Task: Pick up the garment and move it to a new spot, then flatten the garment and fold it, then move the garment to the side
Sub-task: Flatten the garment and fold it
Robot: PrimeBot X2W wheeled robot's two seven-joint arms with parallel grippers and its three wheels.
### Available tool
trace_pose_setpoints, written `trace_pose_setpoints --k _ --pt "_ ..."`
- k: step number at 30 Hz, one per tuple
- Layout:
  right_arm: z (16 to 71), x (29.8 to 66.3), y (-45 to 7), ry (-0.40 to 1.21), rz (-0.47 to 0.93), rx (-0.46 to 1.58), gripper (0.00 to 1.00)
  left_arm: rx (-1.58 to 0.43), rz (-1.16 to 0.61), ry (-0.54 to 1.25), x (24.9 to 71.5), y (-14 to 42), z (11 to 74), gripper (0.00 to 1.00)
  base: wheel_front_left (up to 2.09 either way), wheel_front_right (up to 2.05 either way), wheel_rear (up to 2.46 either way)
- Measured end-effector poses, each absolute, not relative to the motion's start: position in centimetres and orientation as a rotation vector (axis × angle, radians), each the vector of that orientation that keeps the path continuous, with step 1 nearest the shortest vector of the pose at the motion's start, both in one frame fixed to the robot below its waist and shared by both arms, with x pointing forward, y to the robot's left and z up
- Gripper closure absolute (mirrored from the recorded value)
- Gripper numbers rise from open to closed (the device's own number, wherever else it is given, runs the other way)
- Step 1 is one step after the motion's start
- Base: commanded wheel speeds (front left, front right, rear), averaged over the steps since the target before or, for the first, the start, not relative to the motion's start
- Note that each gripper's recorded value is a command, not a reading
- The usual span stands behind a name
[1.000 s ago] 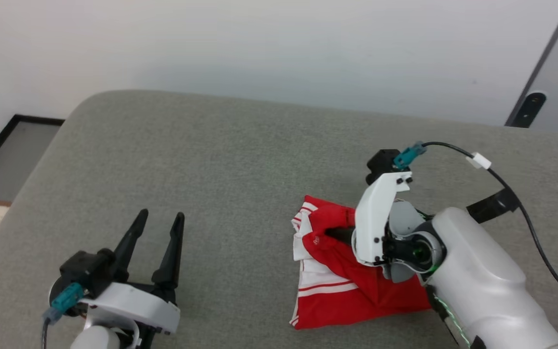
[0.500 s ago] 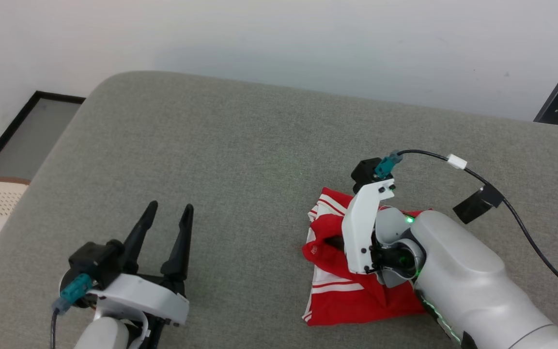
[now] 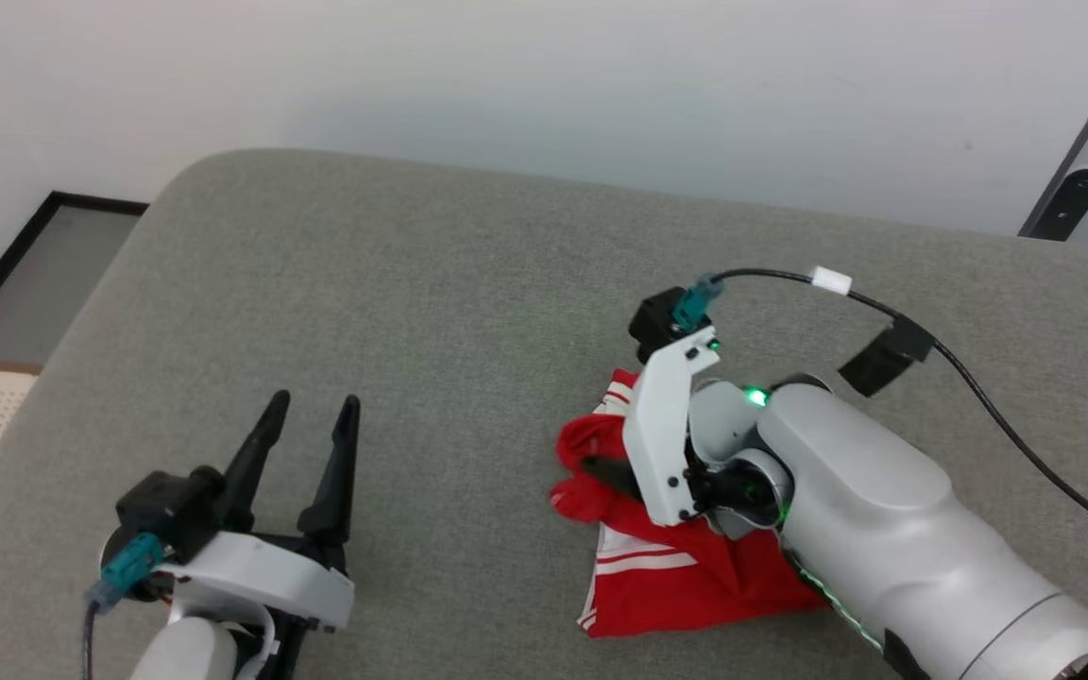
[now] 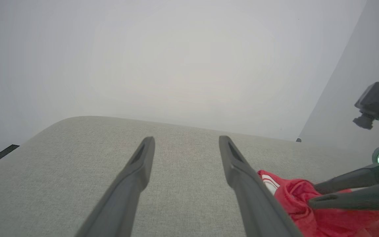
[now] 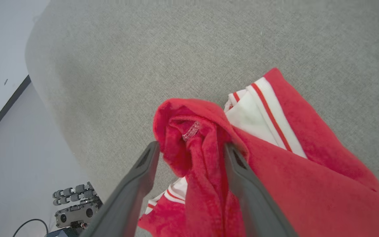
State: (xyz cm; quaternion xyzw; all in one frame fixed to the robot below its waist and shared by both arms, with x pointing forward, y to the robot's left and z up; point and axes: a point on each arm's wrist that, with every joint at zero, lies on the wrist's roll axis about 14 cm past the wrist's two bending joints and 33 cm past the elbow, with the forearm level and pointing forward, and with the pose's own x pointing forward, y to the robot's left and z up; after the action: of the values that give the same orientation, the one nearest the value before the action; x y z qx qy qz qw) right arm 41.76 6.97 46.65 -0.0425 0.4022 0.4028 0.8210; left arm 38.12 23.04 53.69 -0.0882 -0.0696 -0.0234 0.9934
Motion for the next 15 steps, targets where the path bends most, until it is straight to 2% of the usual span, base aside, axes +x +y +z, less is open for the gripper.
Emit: trace_pose_setpoints --k 8,15 --pt "51.5 41.9 8.7 0.698 0.92 -0.044 0.0 -0.171 -0.043 -0.144 37.8 23.4 53.8 0.0 0.0 0.0 0.0" --pt "56.4 42.6 9.1 0.429 0.925 0.014 0.0 -0.174 -0.035 -0.147 37.4 23.8 53.7 0.0 0.0 0.0 0.0"
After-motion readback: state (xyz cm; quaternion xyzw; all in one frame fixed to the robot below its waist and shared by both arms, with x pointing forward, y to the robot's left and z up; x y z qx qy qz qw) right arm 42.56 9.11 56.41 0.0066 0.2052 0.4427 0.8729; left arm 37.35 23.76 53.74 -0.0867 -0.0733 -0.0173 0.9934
